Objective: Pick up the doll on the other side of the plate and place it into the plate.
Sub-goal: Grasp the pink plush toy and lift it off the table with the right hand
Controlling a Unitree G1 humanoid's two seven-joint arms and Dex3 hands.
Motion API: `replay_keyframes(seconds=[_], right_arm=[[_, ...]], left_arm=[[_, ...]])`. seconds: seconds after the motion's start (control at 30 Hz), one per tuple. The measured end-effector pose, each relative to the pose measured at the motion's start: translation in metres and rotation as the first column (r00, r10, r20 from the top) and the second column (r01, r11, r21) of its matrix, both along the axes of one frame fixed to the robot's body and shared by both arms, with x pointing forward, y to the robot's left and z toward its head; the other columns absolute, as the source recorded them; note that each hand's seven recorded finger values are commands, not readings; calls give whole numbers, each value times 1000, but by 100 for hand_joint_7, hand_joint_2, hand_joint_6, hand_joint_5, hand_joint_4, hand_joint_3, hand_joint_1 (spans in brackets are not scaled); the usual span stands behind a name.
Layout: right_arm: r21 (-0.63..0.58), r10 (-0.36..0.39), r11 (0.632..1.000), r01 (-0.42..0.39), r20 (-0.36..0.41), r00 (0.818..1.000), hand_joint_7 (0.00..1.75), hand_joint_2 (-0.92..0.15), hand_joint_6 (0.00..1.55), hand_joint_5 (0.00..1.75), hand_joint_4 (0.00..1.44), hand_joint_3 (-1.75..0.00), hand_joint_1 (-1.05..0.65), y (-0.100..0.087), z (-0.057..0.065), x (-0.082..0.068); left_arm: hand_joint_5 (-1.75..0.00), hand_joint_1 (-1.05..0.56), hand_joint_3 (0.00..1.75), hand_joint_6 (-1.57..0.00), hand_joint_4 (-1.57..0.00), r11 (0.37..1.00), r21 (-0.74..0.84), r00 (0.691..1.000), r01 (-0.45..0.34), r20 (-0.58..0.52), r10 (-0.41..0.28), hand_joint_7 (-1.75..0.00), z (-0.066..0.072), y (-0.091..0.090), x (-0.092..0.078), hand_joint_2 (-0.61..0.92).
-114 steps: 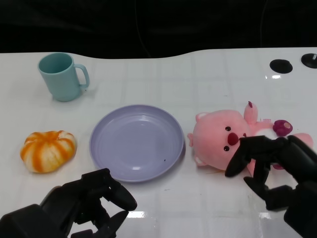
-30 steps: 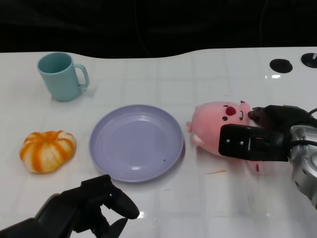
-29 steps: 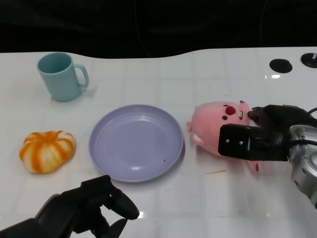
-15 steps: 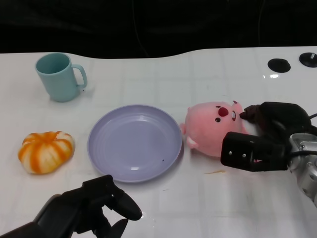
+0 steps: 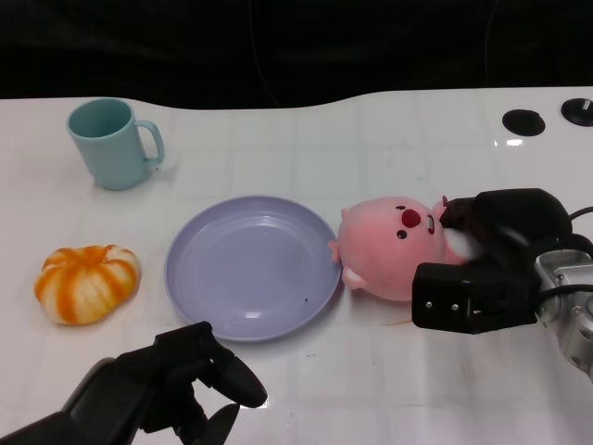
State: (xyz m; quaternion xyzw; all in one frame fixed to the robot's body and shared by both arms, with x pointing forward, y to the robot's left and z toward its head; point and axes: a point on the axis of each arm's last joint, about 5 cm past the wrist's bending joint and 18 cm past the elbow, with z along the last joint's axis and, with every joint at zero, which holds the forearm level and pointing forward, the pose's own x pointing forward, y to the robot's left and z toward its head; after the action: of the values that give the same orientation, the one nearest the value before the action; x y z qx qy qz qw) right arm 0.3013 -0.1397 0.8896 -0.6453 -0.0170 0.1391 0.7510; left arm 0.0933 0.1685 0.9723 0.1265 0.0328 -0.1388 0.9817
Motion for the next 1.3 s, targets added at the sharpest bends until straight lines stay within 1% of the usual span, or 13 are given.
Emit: replay_keyframes(seconds=[0.03, 0.2, 0.27, 0.37, 0.4, 0.5, 0.63, 0.7, 0.8, 0.83, 0.97, 1.13, 1.3], right_arm=[[2, -1, 1000, 1, 1, 1000, 141, -91, 79, 174, 78, -17, -25, 0, 0, 0], [20, -14, 1000, 14, -4, 1000, 121, -91, 84, 175, 78, -18, -26, 0, 0, 0], [28, -23, 999, 23, -5, 1000, 136, -90, 79, 175, 81, -20, -25, 0, 0, 0], [50, -41, 998, 41, -1, 999, 140, -87, 79, 175, 85, -25, -24, 0, 0, 0], [60, -50, 997, 50, -1, 999, 151, -82, 75, 175, 86, -33, -23, -1, 0, 0], [96, -78, 992, 77, 0, 997, 171, -59, 69, 175, 89, -76, -20, -3, -1, -1], [166, -108, 981, 104, 15, 994, 174, -45, 71, 175, 91, -104, -20, -6, -2, -3], [205, -117, 973, 109, 30, 993, 172, -43, 71, 175, 93, -111, -20, -7, -3, -5], [253, -126, 962, 104, 71, 990, 166, -44, 73, 175, 91, -113, -21, -8, -2, -7], [267, -128, 958, 103, 78, 989, 164, -49, 73, 175, 91, -106, -22, -8, -1, -6], [351, -171, 928, 127, 95, 981, 174, -54, 71, 175, 94, -102, -20, -11, 7, -5], [434, -204, 890, 138, 109, 973, 175, -47, 76, 175, 96, -117, -18, -11, 20, -2], [460, -196, 878, 129, 101, 975, 175, -46, 75, 175, 95, -120, -18, -7, 28, -1]], left_arm=[[-162, -31, 94, -63, -66, 1000, 0, 1000, 0, 0, 0, -126, 0, 0, 0, 62], [-162, -30, 92, -63, -65, 1000, -1, 1000, -1, -1, 1, -126, 0, 0, 0, 63], [-161, -30, 92, -62, -65, 1000, -2, 1000, -3, -1, 3, -126, 0, 1, 0, 63], [-161, -30, 93, -62, -65, 1000, 0, 1000, -5, 0, 5, -127, 0, 1, 0, 63], [-160, -29, 93, -62, -65, 1000, 0, 1000, -6, 1, 6, -127, 0, 1, 0, 63], [-160, -28, 93, -62, -65, 1000, 2, 1000, -10, 1, 10, -126, 0, 2, 0, 64], [-161, -28, 92, -61, -64, 1000, 2, 1000, -14, -2, 14, -127, -1, 3, 1, 64], [-161, -28, 91, -61, -64, 1000, -4, 1000, -14, -8, 14, -127, -2, 3, 2, 64], [-160, -28, 91, -61, -63, 1000, -11, 1000, -14, -12, 13, -128, -3, 4, 2, 65], [-160, -28, 91, -60, -63, 1000, -10, 1000, -14, -12, 14, -128, -3, 4, 2, 65], [-161, -29, 88, -60, -61, 1000, -5, 1000, -19, -9, 19, -131, -4, 6, 3, 67], [-163, -30, 82, -60, -60, 1000, -6, 1000, -17, -17, 17, -132, -7, 7, 5, 71], [-163, -30, 76, -61, -60, 1000, -6, 1000, -16, -16, 16, -132, -8, 8, 5, 75]])
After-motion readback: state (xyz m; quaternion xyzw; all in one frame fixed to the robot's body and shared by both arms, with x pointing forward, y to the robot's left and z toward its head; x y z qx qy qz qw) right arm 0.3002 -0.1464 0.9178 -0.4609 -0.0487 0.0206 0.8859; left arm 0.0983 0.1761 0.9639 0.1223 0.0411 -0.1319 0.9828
